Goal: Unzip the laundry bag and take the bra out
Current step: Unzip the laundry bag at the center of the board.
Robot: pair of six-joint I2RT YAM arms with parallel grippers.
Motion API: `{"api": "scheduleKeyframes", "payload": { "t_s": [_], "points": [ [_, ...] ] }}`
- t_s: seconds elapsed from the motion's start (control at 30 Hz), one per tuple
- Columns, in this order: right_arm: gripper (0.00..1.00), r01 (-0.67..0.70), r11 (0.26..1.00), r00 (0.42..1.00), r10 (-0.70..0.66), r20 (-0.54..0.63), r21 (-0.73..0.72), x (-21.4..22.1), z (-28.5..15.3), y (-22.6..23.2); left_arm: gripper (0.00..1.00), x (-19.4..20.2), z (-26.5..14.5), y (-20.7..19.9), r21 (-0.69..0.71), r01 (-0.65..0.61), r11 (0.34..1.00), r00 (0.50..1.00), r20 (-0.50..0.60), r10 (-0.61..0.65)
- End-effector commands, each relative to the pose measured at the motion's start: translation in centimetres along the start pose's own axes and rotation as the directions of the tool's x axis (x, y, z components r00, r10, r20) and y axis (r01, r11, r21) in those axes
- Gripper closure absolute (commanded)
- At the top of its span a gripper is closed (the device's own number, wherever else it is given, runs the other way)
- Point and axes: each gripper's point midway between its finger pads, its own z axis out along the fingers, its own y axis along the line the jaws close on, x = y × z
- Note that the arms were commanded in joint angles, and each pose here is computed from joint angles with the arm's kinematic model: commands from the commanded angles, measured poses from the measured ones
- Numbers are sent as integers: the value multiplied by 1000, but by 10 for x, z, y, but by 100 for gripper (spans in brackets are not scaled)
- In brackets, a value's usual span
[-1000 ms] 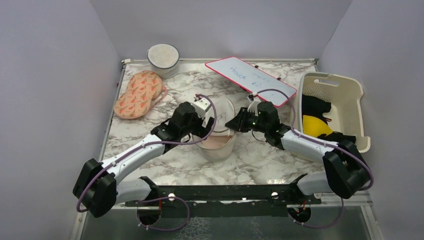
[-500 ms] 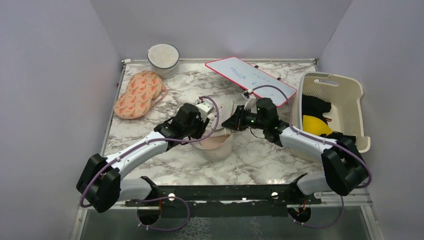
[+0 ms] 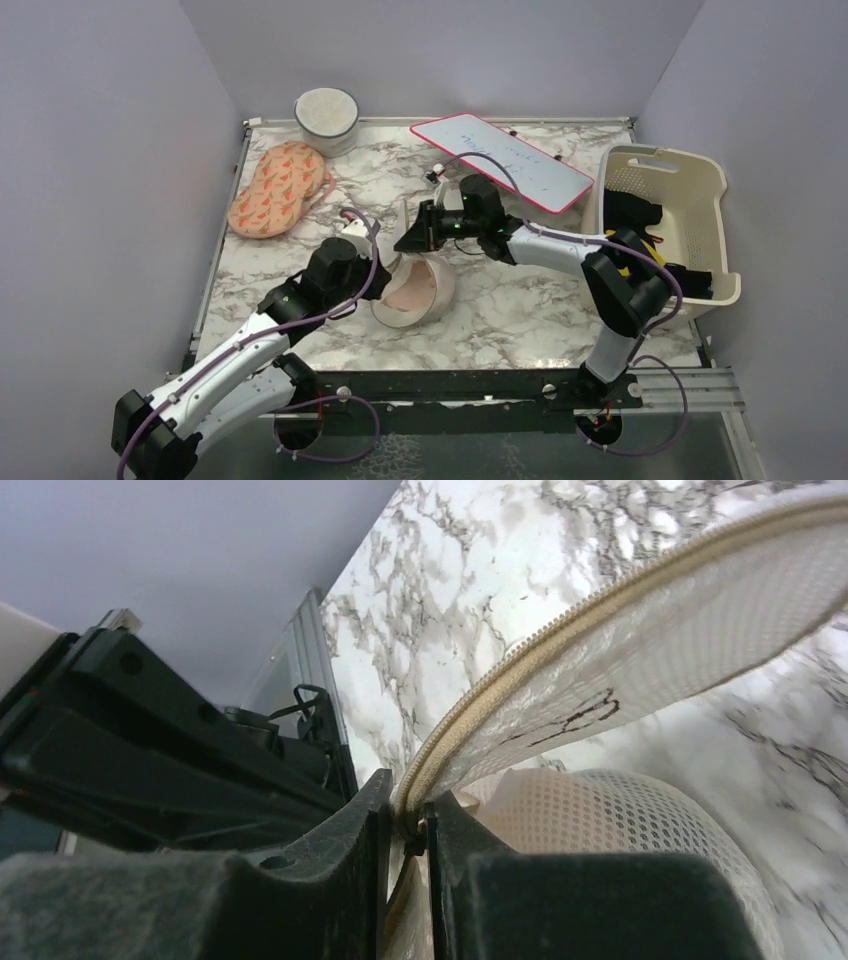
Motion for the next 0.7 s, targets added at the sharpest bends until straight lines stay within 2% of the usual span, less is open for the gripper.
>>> {"api": "scheduleKeyframes", "payload": {
  "t_s": [0.0, 0.17, 0.3, 0.33, 0.47, 0.57, 0.67],
  "points": [
    [82, -51, 995, 995, 44, -88, -84, 13, 21, 3, 100, 12, -7, -3, 10, 160, 987, 987, -1, -160],
    [71, -70, 998, 986, 68, -155, -5, 26, 27, -18, 100, 20, -6, -3, 15, 184, 983, 983, -15, -184],
    [54, 11, 992, 980, 14, -197, 124, 25, 19, -36, 100, 15, -7, -7, 31, 153, 988, 988, -13, -153],
    [49, 44, 986, 979, -10, -205, 161, 23, 14, -39, 94, 14, -7, -7, 30, 143, 989, 990, -14, -143],
    [35, 179, 931, 964, -100, -248, 319, 7, -15, -47, 55, 9, -7, -9, 35, 123, 992, 992, -13, -123],
    [29, 260, 871, 949, -152, -277, 416, -4, -43, -46, 41, 13, -3, -7, 28, 123, 992, 992, -29, -122],
    [27, 285, 847, 942, -161, -296, 448, 1, -67, -37, 34, 21, 4, -6, 21, 123, 992, 991, -59, -122]
  ]
}}
